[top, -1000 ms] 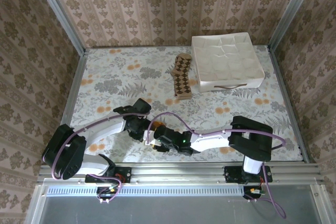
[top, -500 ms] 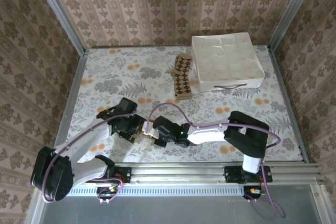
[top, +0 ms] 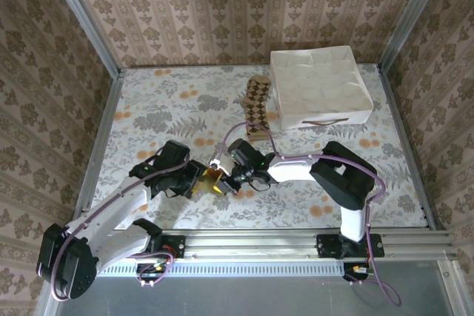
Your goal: Roll the socks
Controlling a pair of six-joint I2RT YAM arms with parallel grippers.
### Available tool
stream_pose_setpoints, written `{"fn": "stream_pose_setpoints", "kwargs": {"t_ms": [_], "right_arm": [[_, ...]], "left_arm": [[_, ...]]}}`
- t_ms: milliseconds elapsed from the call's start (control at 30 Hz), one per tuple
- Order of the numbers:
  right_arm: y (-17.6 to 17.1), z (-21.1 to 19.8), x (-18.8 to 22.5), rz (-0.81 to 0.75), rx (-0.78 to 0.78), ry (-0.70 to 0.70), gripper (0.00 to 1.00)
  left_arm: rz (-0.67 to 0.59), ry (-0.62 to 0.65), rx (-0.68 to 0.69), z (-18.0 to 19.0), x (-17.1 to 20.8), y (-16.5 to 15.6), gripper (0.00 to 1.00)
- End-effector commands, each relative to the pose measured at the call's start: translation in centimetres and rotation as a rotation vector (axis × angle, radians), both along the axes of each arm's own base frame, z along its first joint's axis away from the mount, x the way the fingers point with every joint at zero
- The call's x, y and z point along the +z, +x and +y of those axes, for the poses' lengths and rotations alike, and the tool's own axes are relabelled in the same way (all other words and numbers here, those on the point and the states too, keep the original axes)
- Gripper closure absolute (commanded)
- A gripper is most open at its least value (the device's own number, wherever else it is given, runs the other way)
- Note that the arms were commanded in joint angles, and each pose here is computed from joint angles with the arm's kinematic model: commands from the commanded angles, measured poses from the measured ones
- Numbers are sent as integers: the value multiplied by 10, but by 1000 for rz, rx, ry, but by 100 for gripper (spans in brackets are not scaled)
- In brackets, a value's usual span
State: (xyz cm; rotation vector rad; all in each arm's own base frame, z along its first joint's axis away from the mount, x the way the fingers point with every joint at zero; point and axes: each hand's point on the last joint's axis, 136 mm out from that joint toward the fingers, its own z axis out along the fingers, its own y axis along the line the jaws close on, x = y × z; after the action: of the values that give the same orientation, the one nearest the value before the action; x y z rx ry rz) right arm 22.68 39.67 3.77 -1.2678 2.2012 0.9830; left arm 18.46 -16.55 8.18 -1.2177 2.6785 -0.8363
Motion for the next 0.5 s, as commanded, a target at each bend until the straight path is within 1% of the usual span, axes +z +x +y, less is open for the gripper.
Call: {"fn": "stream_pose_setpoints", "kwargs": {"t_ms": [0, 167, 300, 467], "right_arm": [[-41, -60, -79, 331, -64, -259, 100], [-36, -66, -84, 438, -115, -257, 100], [-33, -65, -83, 482, -134, -239, 100], [-28, -65, -88, 553, -168, -255, 100]], "left_arm": [[9, -7, -4, -7, -9, 0, 40], [15, 2, -6, -11, -21, 4, 41], [1, 2, -16, -17, -29, 11, 41], [33, 47, -31, -15, -49, 10, 45]]}}
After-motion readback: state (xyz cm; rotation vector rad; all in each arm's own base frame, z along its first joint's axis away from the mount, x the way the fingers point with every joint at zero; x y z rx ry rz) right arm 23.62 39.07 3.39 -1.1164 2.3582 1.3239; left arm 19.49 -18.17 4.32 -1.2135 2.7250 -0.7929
